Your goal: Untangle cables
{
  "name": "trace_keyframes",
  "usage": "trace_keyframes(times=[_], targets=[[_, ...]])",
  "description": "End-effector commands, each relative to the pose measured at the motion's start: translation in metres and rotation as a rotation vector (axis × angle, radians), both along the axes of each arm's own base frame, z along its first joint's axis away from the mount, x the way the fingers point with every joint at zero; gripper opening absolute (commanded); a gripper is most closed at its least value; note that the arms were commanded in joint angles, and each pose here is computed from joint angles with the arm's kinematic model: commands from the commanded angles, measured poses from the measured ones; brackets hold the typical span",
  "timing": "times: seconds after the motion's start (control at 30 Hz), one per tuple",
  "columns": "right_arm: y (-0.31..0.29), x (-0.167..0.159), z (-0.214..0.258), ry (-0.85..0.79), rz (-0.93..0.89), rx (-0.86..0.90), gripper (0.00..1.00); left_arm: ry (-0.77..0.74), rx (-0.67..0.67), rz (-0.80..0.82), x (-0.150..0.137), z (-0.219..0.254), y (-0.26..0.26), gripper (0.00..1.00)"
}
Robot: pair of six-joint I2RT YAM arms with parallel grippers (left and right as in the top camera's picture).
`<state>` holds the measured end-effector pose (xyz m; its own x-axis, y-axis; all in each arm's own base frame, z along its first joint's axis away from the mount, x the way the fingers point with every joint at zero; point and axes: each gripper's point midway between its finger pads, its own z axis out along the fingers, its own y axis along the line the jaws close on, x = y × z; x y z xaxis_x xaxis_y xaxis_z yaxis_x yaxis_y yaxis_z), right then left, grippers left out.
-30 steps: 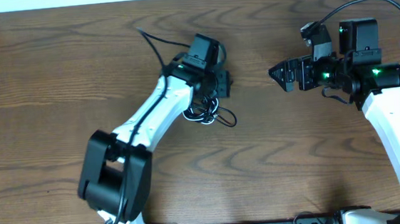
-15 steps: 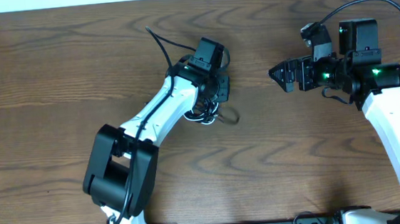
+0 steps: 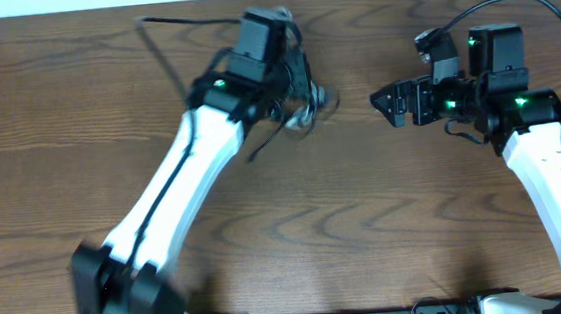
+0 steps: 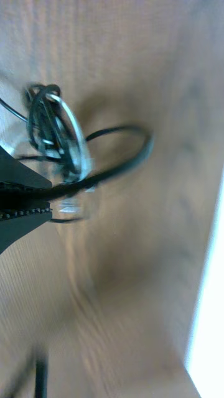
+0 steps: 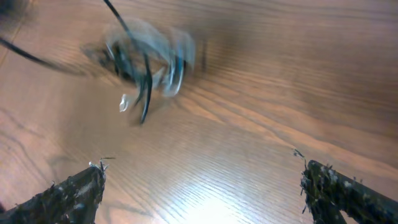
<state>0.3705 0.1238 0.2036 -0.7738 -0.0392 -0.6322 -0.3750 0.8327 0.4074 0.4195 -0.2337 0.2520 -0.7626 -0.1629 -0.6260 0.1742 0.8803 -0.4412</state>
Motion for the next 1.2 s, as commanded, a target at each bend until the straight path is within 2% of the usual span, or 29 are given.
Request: trace_keyframes(times=[0.0,0.3,0.77,1.17], targets=[[0.017,0.000,0.007,-0.017,0.038,0.018,0.99,-0.062,-0.094,0.044,-0.011,0.048,0.006,0.07],[0.037,0.008,0.022,-0.037,0.002,0.103,0.91,-0.072,-0.138,0.058,-0.025,0.069,0.011,0.07],[0.072,0.001,0.025,-0.062,0.088,0.113,0.77,-0.063,-0.150,0.043,-0.027,0.069,0.008,0.07],[0.078,0.021,0.005,0.003,0.025,0.166,0.74,-0.042,-0.140,0.044,-0.030,0.064,0.009,0.07]])
